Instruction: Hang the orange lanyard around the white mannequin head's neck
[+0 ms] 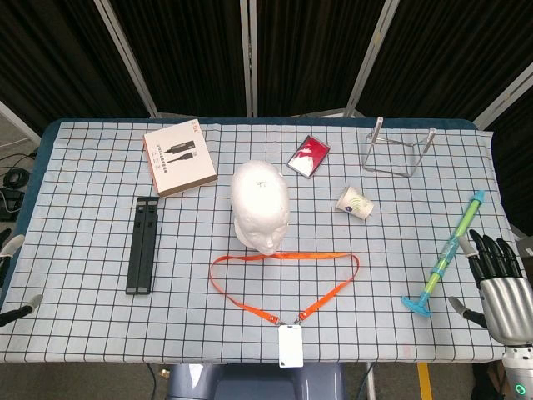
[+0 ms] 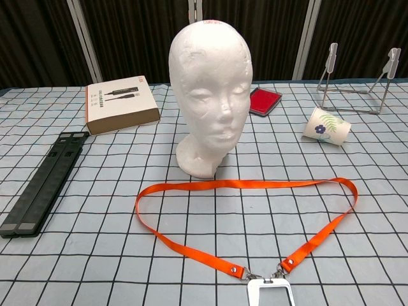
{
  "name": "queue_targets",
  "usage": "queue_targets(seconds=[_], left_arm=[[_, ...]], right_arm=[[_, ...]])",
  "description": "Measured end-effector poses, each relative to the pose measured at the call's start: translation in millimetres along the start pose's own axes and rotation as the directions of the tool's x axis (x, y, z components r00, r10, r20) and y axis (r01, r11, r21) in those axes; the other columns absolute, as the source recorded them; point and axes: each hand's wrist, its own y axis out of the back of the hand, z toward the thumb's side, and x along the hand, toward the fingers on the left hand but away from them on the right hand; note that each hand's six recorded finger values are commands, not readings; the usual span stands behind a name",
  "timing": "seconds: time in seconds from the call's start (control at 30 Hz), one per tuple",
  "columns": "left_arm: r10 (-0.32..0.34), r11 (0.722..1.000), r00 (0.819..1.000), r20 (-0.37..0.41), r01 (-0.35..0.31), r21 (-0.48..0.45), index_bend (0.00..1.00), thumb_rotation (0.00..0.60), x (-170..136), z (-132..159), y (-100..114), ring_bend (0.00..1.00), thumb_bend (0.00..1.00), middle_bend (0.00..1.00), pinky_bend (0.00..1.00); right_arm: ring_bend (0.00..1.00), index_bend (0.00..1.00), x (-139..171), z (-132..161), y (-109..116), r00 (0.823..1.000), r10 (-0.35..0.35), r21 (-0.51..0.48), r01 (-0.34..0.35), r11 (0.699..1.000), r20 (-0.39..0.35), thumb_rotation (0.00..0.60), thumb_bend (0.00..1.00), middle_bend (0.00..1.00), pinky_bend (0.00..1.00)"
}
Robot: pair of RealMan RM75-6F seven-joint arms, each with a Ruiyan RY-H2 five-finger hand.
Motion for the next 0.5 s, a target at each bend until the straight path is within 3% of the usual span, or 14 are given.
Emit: queue_targets(seconds=[0.3,0.5], left_arm=[[0.002,1.0,1.0,-0.012,-0.002,0.02,0.0,0.6,6.0,-1.1,-4.3,0.0,0.0,0.0,0.0],[-0.02,0.999,0.999,-0.035,0.021,0.03,0.0,0.6,14.3,-5.5,-13.1,0.0,0.0,0.0,0.0]], right_arm=[[0.0,0.07,-4.4,3.8,-17.0,0.998,0.058,0.026,-0.058,0.998,-0.015,0.6,0.0,0.0,0.0],[0.0,0.25,-25.7,17.8,-39.4,0.985,0.158,0.032,-0.156,0.987,-0.069,0.6,0.0,0.0,0.0]])
